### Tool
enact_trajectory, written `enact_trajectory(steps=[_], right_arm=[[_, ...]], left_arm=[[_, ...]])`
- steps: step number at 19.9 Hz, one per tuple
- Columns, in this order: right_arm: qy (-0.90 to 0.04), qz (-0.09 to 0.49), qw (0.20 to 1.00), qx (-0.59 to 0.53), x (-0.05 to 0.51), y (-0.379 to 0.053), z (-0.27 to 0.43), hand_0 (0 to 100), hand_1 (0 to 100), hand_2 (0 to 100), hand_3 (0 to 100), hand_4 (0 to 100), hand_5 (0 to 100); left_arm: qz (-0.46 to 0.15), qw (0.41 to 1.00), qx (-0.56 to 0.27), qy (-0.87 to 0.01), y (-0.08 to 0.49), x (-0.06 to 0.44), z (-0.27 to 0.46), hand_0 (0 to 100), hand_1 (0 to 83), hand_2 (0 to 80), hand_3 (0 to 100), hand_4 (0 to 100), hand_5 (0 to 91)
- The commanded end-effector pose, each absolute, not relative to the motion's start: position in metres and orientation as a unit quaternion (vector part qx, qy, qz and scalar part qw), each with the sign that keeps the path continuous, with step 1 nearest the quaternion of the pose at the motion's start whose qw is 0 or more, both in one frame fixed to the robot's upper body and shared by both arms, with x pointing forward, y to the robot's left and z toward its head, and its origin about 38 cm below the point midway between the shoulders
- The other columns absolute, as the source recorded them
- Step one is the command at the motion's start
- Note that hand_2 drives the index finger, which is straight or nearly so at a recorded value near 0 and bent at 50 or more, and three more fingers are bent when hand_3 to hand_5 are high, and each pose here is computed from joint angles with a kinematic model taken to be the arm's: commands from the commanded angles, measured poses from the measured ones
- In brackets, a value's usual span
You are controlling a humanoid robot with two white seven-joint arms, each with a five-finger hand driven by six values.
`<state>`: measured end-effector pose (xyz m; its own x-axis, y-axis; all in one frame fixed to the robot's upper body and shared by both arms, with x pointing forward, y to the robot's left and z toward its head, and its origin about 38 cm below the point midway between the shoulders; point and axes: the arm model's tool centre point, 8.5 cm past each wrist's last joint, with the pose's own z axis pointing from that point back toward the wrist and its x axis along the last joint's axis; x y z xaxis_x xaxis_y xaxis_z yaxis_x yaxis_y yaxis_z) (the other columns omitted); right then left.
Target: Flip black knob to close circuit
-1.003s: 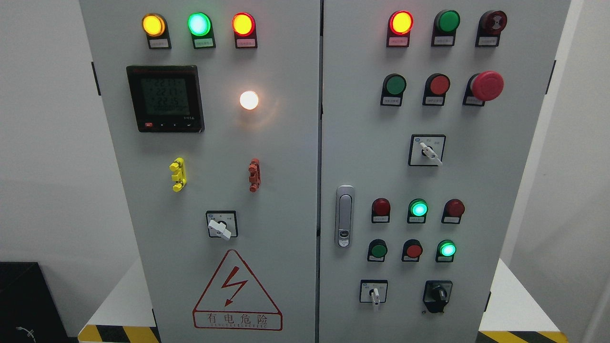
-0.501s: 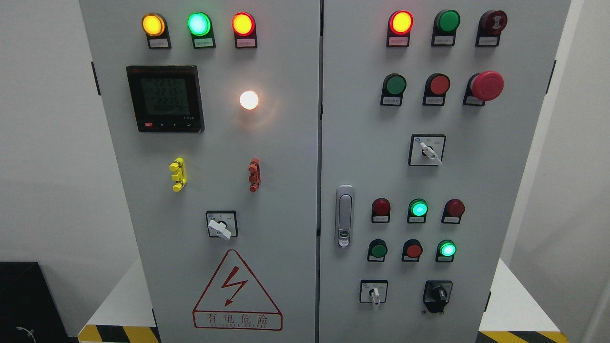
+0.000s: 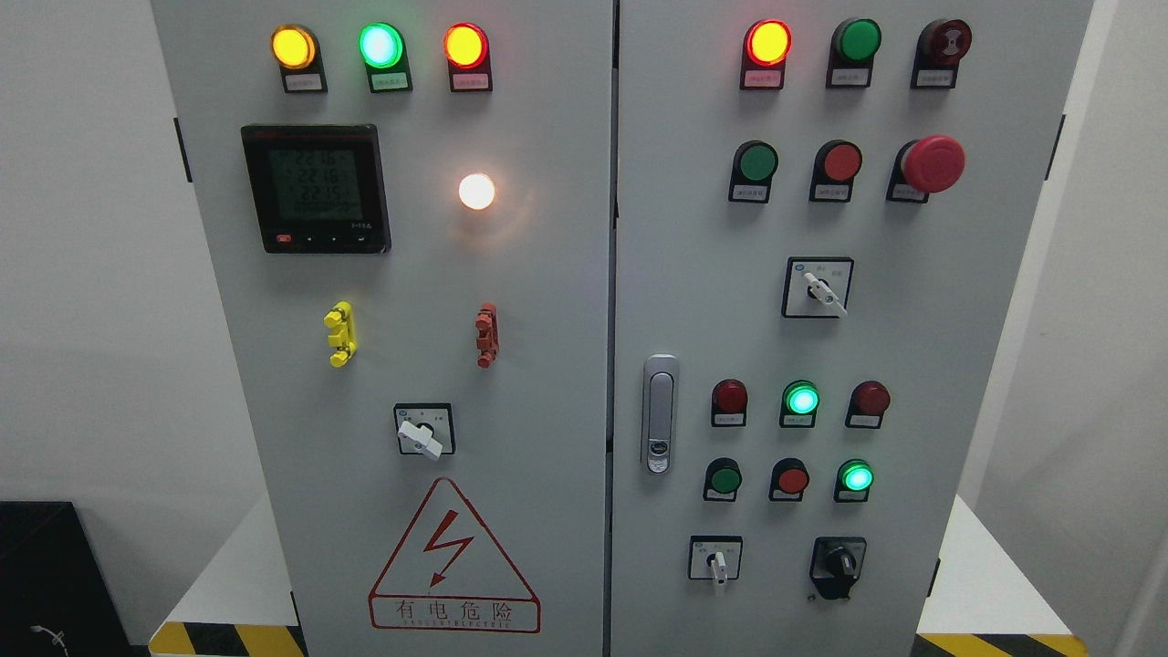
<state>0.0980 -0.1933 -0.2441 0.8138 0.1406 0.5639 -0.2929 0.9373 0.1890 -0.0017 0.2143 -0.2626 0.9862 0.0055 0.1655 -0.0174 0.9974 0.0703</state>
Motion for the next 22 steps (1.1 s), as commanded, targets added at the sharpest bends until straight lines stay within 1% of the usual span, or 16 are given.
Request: enact_trajectory(steps=[1, 8, 12, 20, 22], right_arm=[[-0.347, 0.140, 0.917, 0.137, 0.129, -0.192, -0.233, 0, 10, 0, 0, 0, 0], [-0.425, 0.139, 0.885, 0.129, 0.160, -0.193, -0.218, 0, 11, 0, 0, 0, 0], [-0.483, 0.138, 0.857, 0.112, 0.199, -0.192, -0.201, 0, 10, 0, 0, 0, 0], [-0.531, 0.138, 0.830, 0.099, 0.215, -0.187, -0.165, 0, 11, 0, 0, 0, 0], [-0.544, 0.145, 0.822, 0.085, 0.214, -0.198, -0.156, 0, 11, 0, 0, 0, 0]], left_arm=[[-0.015, 0.997, 0.034, -0.073, 0.214, -0.009, -0.262, 0, 0.0, 0.0, 0, 0, 0.0], [-0.015, 0.997, 0.034, -0.073, 0.214, -0.009, -0.262, 0, 0.0, 0.0, 0, 0, 0.0], [-0.015, 0.997, 0.034, -0.073, 0.214, -0.009, -0.262, 0, 0.0, 0.0, 0, 0, 0.0], [-0.015, 0.997, 0.034, -0.072, 0.214, -0.009, -0.262, 0, 0.0, 0.0, 0, 0, 0.0], [-0.015, 0.997, 0.034, -0.072, 0.214, -0.009, -0.262, 0, 0.0, 0.0, 0, 0, 0.0]])
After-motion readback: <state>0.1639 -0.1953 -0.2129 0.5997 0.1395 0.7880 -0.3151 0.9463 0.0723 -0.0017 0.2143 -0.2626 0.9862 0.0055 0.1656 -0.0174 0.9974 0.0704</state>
